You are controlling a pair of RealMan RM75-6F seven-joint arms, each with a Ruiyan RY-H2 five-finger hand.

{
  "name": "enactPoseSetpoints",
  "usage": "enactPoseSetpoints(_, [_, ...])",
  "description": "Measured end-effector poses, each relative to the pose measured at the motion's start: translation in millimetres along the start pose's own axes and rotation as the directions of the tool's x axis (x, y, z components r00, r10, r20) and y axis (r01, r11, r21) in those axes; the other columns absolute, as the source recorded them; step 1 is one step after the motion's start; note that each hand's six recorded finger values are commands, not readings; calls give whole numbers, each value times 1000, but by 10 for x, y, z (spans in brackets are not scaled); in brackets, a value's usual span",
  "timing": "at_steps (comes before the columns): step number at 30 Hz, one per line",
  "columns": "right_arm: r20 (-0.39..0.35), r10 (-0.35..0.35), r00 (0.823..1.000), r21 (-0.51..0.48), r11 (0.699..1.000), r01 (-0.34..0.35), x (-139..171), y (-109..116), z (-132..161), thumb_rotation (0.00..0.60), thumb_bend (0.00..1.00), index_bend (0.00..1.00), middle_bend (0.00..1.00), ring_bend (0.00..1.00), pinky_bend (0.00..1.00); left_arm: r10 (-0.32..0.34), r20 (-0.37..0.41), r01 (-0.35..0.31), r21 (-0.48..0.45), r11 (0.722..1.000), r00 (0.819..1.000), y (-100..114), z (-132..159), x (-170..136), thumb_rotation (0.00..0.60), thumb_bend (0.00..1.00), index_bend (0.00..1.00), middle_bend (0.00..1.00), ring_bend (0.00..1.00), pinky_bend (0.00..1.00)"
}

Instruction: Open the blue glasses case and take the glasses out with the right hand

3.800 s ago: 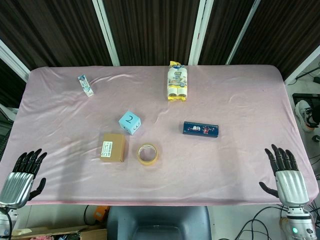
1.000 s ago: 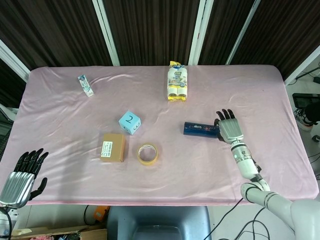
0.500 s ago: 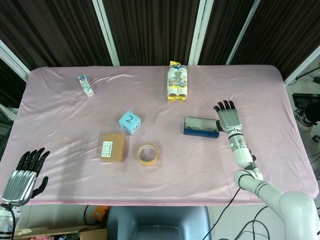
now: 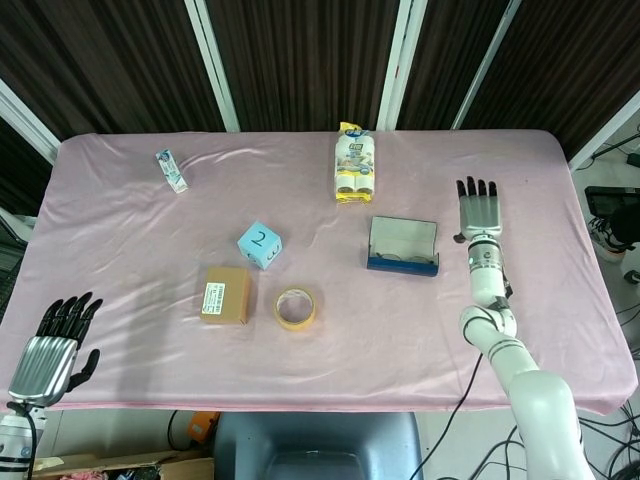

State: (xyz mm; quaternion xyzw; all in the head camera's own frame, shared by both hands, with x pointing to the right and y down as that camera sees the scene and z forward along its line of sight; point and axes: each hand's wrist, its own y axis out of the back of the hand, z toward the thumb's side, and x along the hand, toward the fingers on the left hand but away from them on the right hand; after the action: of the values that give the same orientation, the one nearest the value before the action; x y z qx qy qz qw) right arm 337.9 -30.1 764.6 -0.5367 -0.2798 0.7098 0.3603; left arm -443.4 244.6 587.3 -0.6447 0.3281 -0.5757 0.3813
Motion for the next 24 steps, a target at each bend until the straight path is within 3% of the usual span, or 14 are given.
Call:
enactPoseSetpoints(3, [-53, -40, 998, -21, 999, 39, 47, 72, 40, 600, 317, 172, 121, 0, 0, 19, 20, -19, -9, 1000, 1000, 33, 27, -21, 600, 421, 0, 0, 0, 40])
enactPoseSetpoints(7, [-150, -61, 987, -69, 996, 51, 183, 123, 144, 600, 491, 243, 122, 0, 0, 31, 28, -30, -16, 999, 999, 59, 31, -60, 600, 421, 0, 0, 0, 40])
enactPoseSetpoints(10, [-252, -51, 966, -106, 994, 25, 387, 152, 283, 600, 524, 292, 121, 0, 0, 29, 36, -29, -17, 999, 999, 62, 43, -82, 600, 421, 0, 0, 0, 40])
enactPoseSetpoints(14, [-383, -13, 924, -130, 991, -40, 775, 189, 464, 600, 552, 315, 121, 0, 0, 31, 37, -30, -18, 999, 999, 75, 37, -96, 600, 422, 0, 0, 0, 40])
enactPoseSetpoints(17, [-440, 18, 898, -111, 991, -74, 1026, 218, 503, 600, 562, 333, 121, 0, 0, 38, 34, -38, -23, 999, 999, 96, 21, -108, 600, 422, 0, 0, 0, 40])
enactPoseSetpoints(20, [-449, 42, 893, -54, 996, -74, 1143, 235, 438, 600, 585, 355, 121, 0, 0, 44, 31, -43, -28, 999, 999, 112, 4, -119, 600, 422, 0, 0, 0, 40])
enactPoseSetpoints(24, [-429, 76, 900, -17, 996, -93, 1154, 118, 458, 600, 592, 377, 122, 0, 0, 47, 31, -46, -29, 999, 998, 125, -8, -134, 600, 422, 0, 0, 0, 40])
